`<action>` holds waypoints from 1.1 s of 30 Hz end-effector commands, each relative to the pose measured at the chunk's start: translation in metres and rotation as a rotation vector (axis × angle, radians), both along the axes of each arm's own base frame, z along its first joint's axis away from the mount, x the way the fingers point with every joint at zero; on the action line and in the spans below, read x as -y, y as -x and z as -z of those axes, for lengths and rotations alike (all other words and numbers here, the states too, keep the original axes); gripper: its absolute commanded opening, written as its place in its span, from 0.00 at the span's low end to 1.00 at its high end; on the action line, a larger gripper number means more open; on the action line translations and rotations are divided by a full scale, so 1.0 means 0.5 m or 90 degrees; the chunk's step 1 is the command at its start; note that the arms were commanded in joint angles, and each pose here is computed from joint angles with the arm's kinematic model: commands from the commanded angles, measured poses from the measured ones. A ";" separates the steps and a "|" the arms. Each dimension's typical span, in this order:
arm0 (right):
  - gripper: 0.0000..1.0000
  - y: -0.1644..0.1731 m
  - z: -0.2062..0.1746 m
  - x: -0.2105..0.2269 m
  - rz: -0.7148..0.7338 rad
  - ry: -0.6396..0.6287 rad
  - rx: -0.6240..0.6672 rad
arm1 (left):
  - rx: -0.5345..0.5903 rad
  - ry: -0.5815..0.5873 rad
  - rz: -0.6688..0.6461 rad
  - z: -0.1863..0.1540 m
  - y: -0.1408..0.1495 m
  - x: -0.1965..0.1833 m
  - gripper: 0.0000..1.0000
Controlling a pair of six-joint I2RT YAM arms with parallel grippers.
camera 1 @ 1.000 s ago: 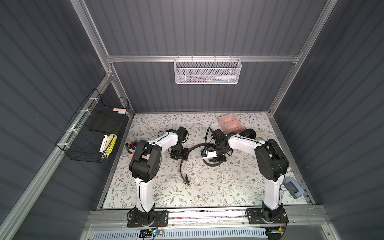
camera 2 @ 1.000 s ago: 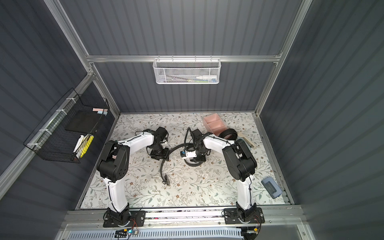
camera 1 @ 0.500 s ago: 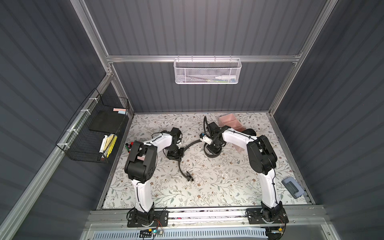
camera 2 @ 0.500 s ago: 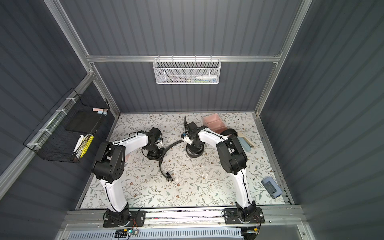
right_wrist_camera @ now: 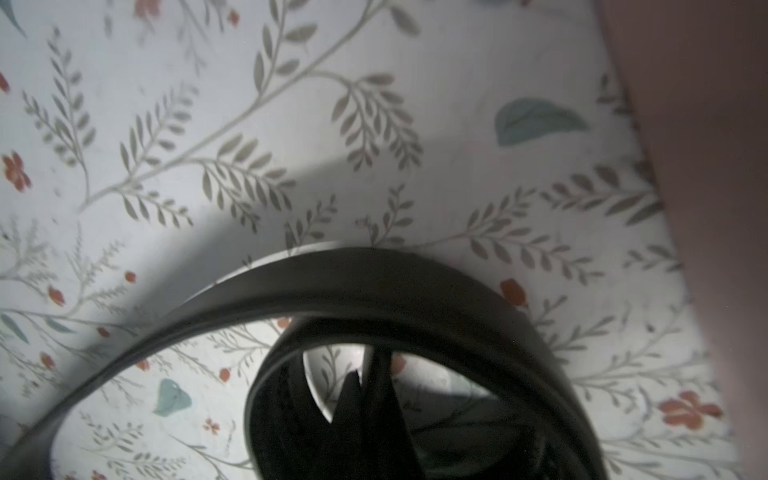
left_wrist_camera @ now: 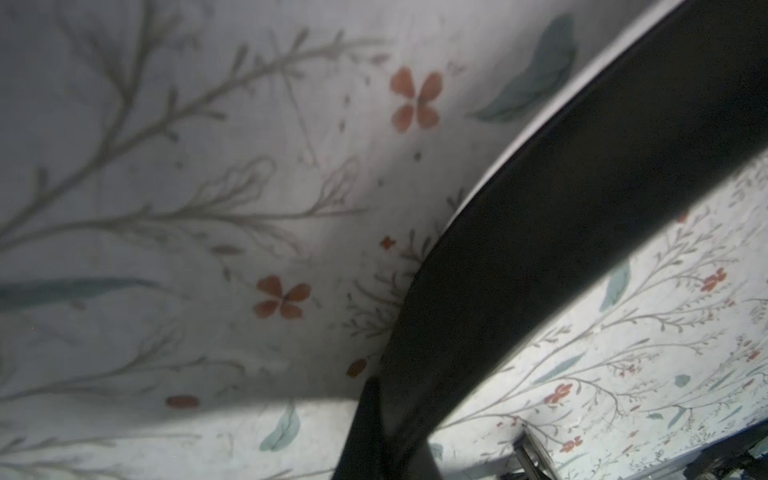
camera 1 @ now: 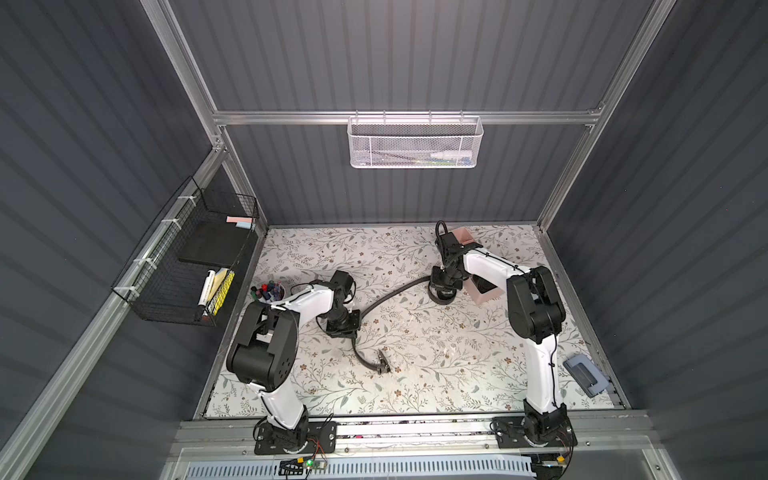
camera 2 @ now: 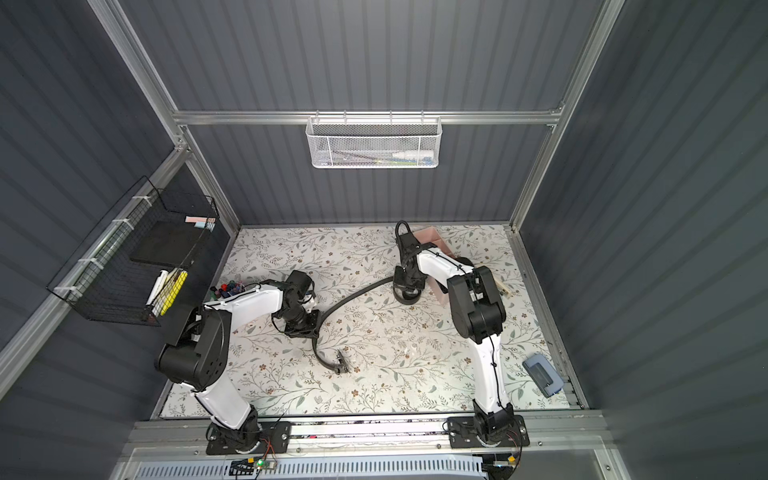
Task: Place the belts into the storage roll
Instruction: Roll the belt at the center of the board.
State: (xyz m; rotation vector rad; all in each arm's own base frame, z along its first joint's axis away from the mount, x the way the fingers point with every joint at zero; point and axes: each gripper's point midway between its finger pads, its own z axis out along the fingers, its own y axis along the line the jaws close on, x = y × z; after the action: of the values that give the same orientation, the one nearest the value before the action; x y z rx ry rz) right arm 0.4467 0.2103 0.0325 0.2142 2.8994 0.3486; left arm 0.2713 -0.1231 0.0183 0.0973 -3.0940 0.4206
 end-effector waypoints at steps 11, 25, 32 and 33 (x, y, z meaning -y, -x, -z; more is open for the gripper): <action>0.00 -0.130 0.003 -0.046 0.067 -0.023 0.005 | -0.069 -0.015 -0.064 0.038 0.157 -0.013 0.06; 0.00 -0.149 0.009 -0.188 -0.046 -0.167 0.005 | -0.078 0.082 0.082 0.064 0.181 0.317 0.07; 0.00 -0.115 -0.020 -0.252 -0.108 -0.206 0.009 | -0.026 0.125 0.101 0.030 0.122 0.412 0.21; 0.00 -0.111 -0.024 -0.254 -0.108 -0.214 0.007 | -0.017 0.130 0.101 0.023 0.118 0.415 0.23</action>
State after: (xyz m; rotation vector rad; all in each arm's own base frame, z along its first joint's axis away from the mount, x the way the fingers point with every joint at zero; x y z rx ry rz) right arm 0.5127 0.3221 0.0315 0.0608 2.8411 0.7718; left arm 0.2170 -0.3426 0.0236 -0.1972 -2.9697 0.8318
